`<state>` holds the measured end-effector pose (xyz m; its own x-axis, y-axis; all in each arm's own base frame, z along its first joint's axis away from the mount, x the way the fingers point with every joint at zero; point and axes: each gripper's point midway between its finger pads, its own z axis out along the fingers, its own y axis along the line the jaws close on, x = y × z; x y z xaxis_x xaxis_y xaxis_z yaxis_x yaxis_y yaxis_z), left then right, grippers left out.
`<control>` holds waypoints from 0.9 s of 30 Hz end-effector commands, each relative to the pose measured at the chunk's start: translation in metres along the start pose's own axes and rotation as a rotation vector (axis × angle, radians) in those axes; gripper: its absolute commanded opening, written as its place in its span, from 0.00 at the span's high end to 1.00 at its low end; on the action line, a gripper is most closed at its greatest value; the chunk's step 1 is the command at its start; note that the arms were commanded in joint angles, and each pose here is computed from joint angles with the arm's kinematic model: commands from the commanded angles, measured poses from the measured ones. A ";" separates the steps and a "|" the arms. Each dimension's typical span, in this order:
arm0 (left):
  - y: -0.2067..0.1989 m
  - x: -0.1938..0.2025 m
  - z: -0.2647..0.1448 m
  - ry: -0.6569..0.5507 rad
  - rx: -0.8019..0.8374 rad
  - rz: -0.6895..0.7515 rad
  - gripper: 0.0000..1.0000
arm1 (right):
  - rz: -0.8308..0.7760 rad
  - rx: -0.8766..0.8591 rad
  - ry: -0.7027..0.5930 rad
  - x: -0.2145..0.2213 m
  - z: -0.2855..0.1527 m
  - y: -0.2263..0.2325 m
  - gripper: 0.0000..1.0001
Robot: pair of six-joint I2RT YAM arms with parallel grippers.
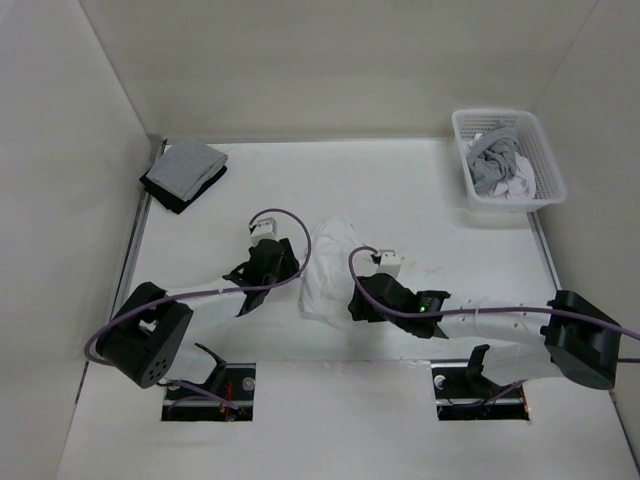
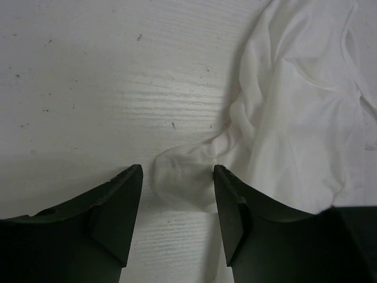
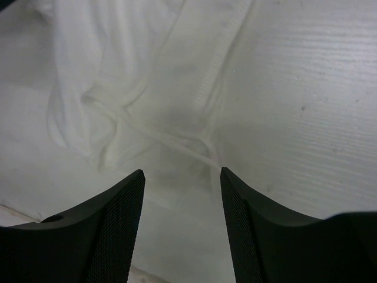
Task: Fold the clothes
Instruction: Flatten the tank top out
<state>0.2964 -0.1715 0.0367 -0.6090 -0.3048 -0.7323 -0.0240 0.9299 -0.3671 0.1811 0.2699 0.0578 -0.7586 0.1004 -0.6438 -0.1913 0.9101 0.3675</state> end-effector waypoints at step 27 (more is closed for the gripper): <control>-0.040 -0.098 -0.095 -0.251 0.199 -0.141 0.96 | -0.026 -0.128 -0.175 -0.075 -0.087 0.028 0.69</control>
<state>0.2844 -0.1648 0.1876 -0.3598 -0.5013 -0.7869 0.1184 0.8121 -0.5715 0.1960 0.2412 0.2591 -0.4913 0.3771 -0.7851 -0.2804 0.7850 0.5524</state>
